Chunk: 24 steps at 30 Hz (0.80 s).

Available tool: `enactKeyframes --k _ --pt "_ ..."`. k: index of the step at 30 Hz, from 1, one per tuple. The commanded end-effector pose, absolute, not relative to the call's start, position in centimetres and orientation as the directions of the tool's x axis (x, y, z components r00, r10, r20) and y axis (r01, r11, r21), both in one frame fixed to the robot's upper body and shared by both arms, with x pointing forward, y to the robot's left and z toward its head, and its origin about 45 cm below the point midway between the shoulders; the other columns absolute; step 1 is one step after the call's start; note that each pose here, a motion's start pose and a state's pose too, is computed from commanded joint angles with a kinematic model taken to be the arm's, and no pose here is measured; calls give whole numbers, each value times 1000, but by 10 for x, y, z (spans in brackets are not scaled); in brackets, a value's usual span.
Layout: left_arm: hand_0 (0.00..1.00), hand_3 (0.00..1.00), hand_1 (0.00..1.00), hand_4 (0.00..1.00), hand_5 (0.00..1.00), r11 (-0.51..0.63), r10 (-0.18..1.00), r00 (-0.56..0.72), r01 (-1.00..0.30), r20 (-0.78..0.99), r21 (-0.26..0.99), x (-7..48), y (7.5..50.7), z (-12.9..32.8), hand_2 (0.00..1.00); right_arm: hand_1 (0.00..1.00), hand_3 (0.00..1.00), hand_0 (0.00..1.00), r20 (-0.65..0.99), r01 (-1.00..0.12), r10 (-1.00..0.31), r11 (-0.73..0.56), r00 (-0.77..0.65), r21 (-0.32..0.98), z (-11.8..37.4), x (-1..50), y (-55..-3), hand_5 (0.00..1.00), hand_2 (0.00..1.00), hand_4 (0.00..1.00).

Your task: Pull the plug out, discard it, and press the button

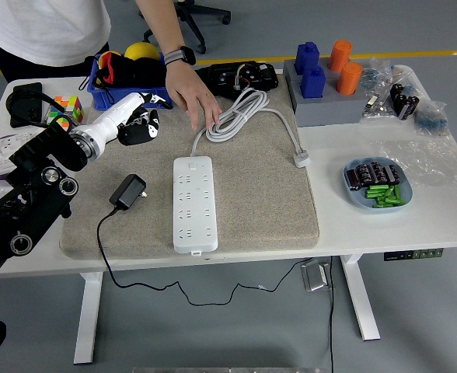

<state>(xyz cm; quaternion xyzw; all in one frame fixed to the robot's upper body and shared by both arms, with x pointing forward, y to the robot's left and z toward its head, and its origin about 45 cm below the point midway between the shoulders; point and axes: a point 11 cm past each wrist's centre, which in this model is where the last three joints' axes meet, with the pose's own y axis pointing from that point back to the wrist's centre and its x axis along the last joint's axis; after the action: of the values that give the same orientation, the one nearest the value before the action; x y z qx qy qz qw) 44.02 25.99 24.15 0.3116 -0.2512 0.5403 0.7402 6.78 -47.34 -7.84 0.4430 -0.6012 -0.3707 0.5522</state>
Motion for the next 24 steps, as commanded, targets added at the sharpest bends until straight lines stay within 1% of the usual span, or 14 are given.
enactKeyframes --k 5,6,11,12,17,18,23,24 --pt "249 788 268 604 2 157 699 208 -978 684 136 433 288 244 384 740 743 776 335 -121 -942 332 4 936 -79 67 -473 704 736 787" --pt "402 827 465 737 2 141 711 193 -981 676 132 431 295 242 522 739 741 775 334 -120 -942 331 6 936 -79 67 -473 703 735 787" --pt "402 827 465 737 2 76 746 147 -988 650 137 422 319 230 522 739 741 775 335 -122 -942 331 9 935 -79 68 -473 703 735 787" --pt "687 847 685 783 85 66 752 142 -988 644 140 421 322 227 688 738 743 775 335 -123 -942 332 9 935 -79 68 -473 704 735 787" --pt "687 847 685 783 85 21 770 117 -987 627 157 413 338 217 688 738 743 775 338 -123 -941 334 14 935 -78 69 -474 704 735 787" --pt "857 893 876 910 422 16 774 112 -987 623 158 412 341 216 855 739 742 775 338 -123 -941 334 14 935 -78 69 -474 703 735 787" --pt "857 893 876 910 422 -11 789 101 -984 606 178 406 353 209 855 739 742 775 340 -130 -940 336 15 933 -77 72 -475 703 735 787" --pt "936 965 970 960 585 -14 791 99 -984 604 179 406 354 208 946 739 742 775 340 -131 -940 336 15 933 -77 73 -475 702 735 787"
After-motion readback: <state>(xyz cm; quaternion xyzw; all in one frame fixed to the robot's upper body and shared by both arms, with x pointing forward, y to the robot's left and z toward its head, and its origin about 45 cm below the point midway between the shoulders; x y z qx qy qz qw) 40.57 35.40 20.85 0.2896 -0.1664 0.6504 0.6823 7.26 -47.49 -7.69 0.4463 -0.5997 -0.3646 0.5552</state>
